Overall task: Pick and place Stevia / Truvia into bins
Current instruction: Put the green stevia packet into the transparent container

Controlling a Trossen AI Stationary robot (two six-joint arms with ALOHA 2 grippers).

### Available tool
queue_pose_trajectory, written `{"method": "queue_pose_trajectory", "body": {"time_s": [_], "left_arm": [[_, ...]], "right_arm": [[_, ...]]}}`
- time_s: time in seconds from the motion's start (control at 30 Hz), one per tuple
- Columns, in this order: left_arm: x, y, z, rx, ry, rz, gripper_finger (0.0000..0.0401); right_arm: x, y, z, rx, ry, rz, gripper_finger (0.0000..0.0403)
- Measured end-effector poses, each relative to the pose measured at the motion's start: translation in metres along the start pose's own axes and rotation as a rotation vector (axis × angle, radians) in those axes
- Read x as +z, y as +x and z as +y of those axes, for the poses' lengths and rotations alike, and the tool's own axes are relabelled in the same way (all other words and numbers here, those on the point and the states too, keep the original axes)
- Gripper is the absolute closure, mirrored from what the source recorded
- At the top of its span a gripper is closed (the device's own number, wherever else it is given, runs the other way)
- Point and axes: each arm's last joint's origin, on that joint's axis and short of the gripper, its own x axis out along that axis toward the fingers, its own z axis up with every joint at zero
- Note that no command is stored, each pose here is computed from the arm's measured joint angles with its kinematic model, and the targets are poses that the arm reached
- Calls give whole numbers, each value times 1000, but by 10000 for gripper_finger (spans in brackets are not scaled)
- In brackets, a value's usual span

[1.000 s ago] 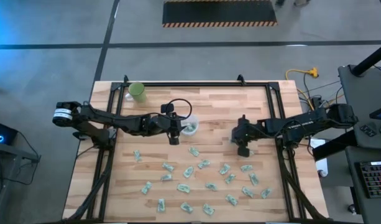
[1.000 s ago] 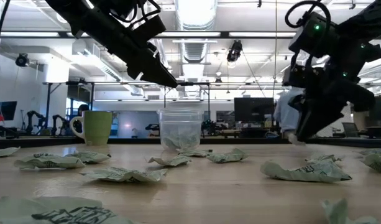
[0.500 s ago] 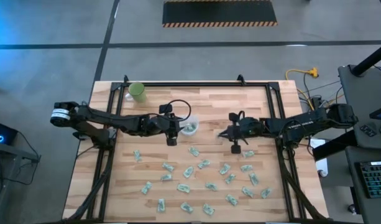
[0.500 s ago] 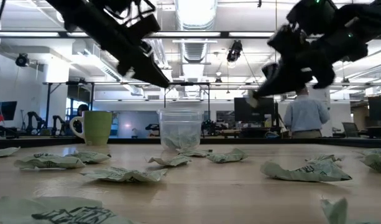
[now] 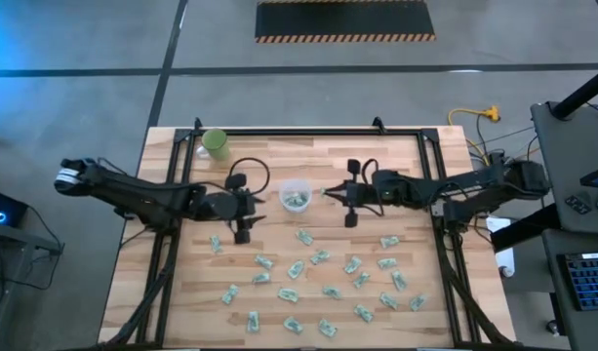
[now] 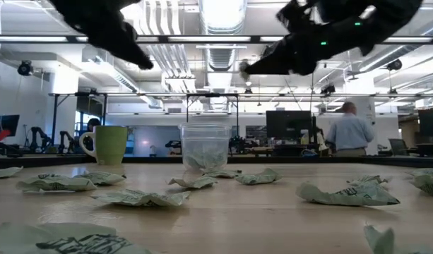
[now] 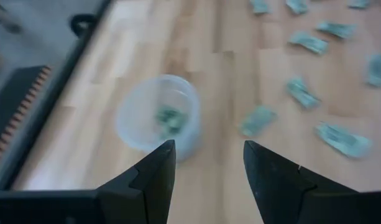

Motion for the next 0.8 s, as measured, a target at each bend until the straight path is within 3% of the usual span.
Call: {"method": "queue_pose_trajectory", "body": {"time_s": [0.27, 0.43, 0.63, 0.8], "left_arm": [[-15, -12, -25, -92, -51, 109, 228], [-27, -15, -36, -98, -94, 213, 228], [-34, -17, -41, -83, -132, 270, 228], [-37, -18, -40, -67, -151, 304, 228]], "right_arm": [[2, 60, -11, -18, -40, 76, 390], [-2, 87, -21, -4, -36, 199, 390], [-7, 100, -26, 40, -39, 333, 386], [-5, 103, -26, 72, -37, 336, 349]]}}
